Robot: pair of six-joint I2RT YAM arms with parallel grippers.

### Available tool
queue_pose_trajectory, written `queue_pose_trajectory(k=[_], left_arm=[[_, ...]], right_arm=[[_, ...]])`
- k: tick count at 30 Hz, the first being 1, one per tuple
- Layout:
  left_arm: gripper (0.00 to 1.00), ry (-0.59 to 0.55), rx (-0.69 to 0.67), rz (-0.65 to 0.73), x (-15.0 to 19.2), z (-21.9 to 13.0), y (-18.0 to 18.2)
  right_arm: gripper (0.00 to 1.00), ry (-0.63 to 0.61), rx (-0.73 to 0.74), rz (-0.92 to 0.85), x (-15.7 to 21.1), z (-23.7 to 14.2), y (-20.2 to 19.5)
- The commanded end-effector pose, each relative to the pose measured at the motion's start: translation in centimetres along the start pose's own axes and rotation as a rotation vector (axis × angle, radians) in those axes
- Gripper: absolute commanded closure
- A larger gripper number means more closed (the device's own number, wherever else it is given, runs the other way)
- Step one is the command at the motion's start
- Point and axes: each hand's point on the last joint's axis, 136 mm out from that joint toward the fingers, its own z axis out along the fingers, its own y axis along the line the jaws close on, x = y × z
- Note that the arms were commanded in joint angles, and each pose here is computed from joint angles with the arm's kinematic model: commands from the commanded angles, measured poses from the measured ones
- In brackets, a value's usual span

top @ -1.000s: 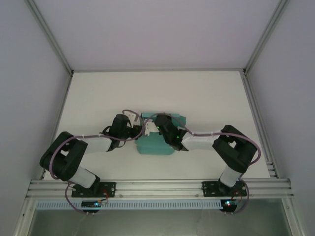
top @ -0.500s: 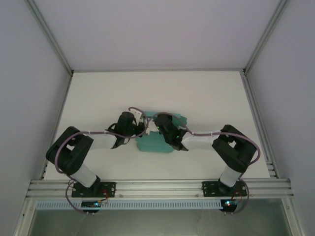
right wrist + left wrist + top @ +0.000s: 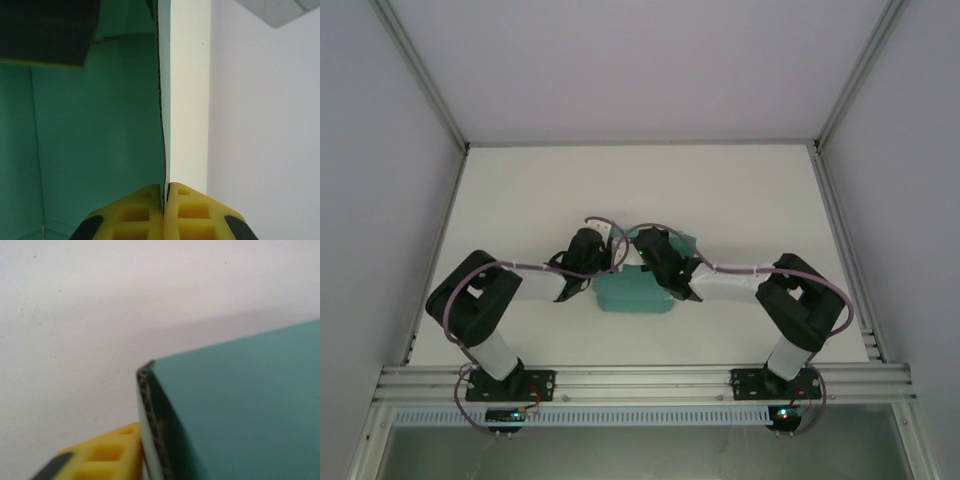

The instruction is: Assemble paper box

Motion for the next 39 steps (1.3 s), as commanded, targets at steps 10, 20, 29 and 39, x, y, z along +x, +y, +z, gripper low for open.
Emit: queue_pose_trajectory(k=[10, 20, 29, 39], left_arm=[[1.0, -0.075, -0.096, -0.094, -1.0, 1.4, 1.3], [1.0, -0.017, -0.012, 0.013, 1.0, 0.7, 0.2], [1.0, 0.044, 0.008, 0.054, 1.1, 1.4, -0.6], [0.9, 0.092, -0.277, -0.102, 2.0, 2.3, 3.8]], right_arm=[[0.8, -0.009, -0.165, 0.153, 1.1, -0.1, 4.0], [0.63, 0.004, -0.07, 0.395, 5.8, -1.9, -1.2], [0.74, 0.048, -0.093, 0.285, 5.7, -0.1, 0.6], [1.0, 0.056, -0.073, 0.164, 4.7, 0.4, 2.1]])
